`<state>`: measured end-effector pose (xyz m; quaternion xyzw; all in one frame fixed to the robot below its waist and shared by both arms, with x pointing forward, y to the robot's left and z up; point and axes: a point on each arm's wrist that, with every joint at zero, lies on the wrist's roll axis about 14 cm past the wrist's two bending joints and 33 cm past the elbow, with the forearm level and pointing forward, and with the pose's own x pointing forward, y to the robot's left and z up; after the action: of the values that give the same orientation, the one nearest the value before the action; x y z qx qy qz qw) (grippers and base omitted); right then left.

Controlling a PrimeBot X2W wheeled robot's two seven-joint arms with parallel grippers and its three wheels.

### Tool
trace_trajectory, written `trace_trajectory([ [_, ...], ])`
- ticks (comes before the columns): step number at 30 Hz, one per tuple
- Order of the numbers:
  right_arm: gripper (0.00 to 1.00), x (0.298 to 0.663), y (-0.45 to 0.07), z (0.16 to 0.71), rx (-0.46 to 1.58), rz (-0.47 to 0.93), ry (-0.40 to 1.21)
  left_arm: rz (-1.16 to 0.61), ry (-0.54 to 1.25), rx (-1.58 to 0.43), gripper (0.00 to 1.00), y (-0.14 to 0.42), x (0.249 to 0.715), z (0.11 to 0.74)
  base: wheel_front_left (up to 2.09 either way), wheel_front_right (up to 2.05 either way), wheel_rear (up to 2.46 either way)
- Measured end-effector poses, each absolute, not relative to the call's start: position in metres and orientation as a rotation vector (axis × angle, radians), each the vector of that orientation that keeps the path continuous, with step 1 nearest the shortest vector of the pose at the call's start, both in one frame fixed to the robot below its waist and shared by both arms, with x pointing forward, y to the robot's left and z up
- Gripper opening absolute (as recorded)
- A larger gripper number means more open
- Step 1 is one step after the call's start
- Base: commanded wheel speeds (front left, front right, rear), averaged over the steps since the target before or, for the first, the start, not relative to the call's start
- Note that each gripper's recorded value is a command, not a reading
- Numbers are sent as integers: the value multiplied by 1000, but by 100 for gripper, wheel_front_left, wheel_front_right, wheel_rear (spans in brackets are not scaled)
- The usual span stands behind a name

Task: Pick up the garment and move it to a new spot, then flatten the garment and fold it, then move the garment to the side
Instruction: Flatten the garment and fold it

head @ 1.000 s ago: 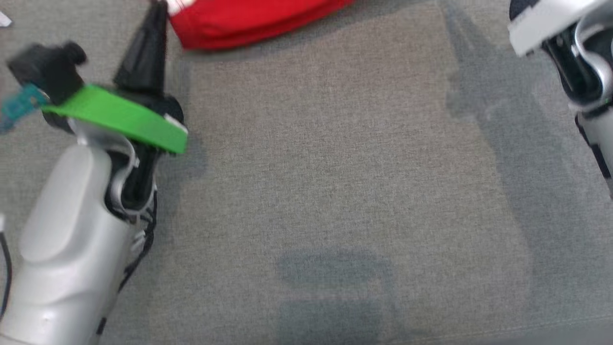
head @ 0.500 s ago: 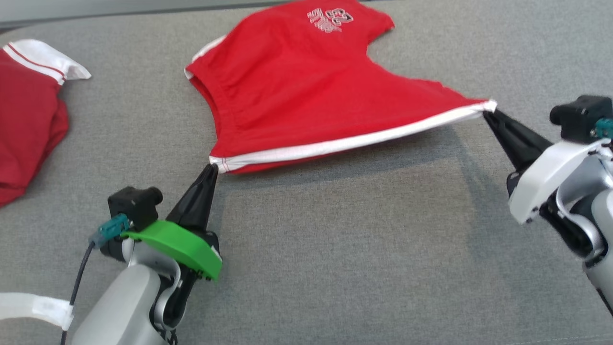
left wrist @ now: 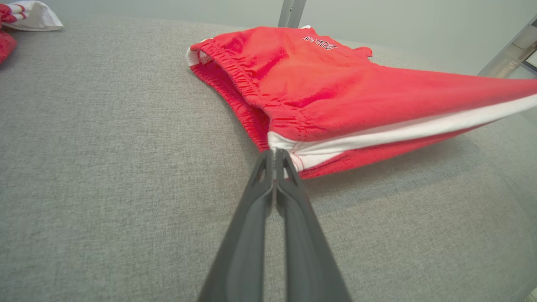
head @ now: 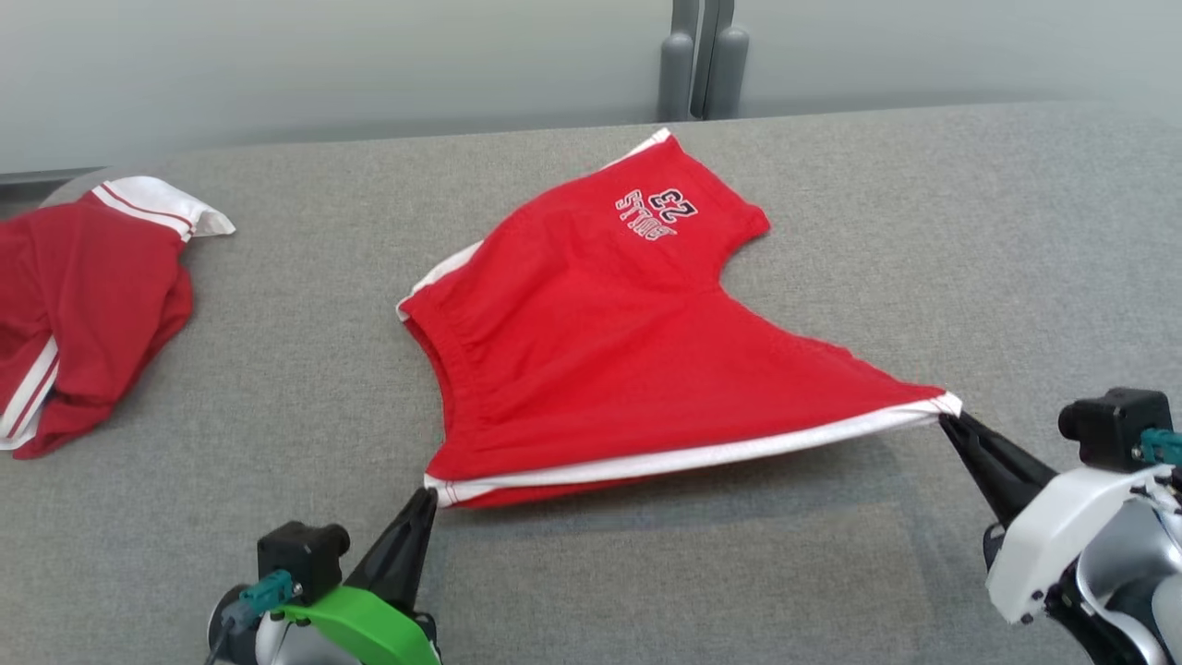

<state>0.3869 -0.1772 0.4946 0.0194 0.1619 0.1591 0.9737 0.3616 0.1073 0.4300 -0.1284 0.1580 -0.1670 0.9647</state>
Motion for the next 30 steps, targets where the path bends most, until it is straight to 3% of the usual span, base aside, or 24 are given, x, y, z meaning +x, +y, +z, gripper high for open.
trace_trajectory([
  [8,0,346,-181,496,43,288,363,-325,338,-257,0,106,326,429,0,0,0],
  [13,0,349,-183,505,-9,289,346,-351,343,-251,0,99,318,432,0,0,0],
  [21,0,391,-172,516,-198,408,377,-379,284,-234,0,96,351,454,0,0,0],
  [30,0,467,-145,534,-359,531,377,-413,235,-197,0,92,407,475,0,0,0],
])
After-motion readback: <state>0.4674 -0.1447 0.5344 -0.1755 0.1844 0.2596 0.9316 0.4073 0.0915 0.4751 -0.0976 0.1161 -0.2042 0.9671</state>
